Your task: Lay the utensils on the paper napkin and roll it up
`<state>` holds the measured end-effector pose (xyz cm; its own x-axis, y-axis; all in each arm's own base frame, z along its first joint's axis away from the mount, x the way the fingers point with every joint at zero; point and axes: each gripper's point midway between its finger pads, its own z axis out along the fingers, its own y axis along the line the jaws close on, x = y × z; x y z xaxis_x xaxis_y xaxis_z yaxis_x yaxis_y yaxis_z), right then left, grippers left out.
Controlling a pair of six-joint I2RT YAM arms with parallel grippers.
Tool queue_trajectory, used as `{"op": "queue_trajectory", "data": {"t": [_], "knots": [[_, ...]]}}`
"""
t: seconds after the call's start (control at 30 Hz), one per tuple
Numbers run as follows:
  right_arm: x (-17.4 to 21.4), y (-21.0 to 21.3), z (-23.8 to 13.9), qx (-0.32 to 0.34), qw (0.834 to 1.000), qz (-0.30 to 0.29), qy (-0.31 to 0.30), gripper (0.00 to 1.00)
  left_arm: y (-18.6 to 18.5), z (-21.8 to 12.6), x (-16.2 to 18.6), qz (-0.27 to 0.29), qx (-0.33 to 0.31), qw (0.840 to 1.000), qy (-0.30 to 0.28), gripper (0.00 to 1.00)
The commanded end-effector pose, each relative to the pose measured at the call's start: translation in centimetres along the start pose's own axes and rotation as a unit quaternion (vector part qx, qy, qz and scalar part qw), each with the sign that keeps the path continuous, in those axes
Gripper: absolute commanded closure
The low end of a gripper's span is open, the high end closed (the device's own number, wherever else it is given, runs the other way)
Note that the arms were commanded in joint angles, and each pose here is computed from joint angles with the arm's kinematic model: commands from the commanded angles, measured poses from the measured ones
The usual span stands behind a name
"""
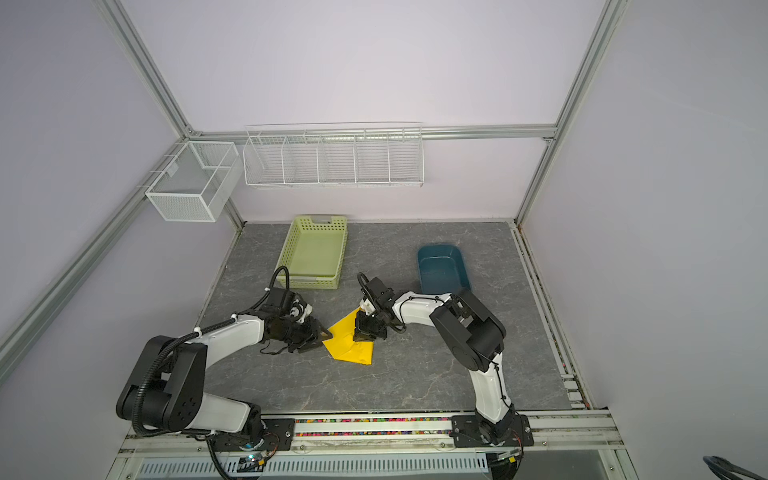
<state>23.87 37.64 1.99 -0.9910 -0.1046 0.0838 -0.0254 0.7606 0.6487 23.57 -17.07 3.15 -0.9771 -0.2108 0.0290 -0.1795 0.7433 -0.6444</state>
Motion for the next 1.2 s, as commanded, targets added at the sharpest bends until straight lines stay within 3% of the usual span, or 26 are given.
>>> {"op": "queue_trajectory", "data": {"t": [0.0, 0.67, 1.17], "knots": [[1.1, -2.8, 0.8, 0.052, 0.998, 0.022, 0.017, 0.93, 1.2, 1.0, 0.5, -0.006, 0.004, 1.000, 0.013, 0.53], [1.2, -2.7, 0.7, 0.054, 0.998, 0.020, 0.017, 0.93, -2.1, 0.7, -2.6, 0.025, 0.072, 0.997, -0.008, 0.51], [1.2, -2.6, 0.8, 0.053, 0.998, 0.018, 0.017, 0.93, -4.0, 1.9, 1.8, 0.029, 0.102, 0.994, 0.025, 0.47]]}}
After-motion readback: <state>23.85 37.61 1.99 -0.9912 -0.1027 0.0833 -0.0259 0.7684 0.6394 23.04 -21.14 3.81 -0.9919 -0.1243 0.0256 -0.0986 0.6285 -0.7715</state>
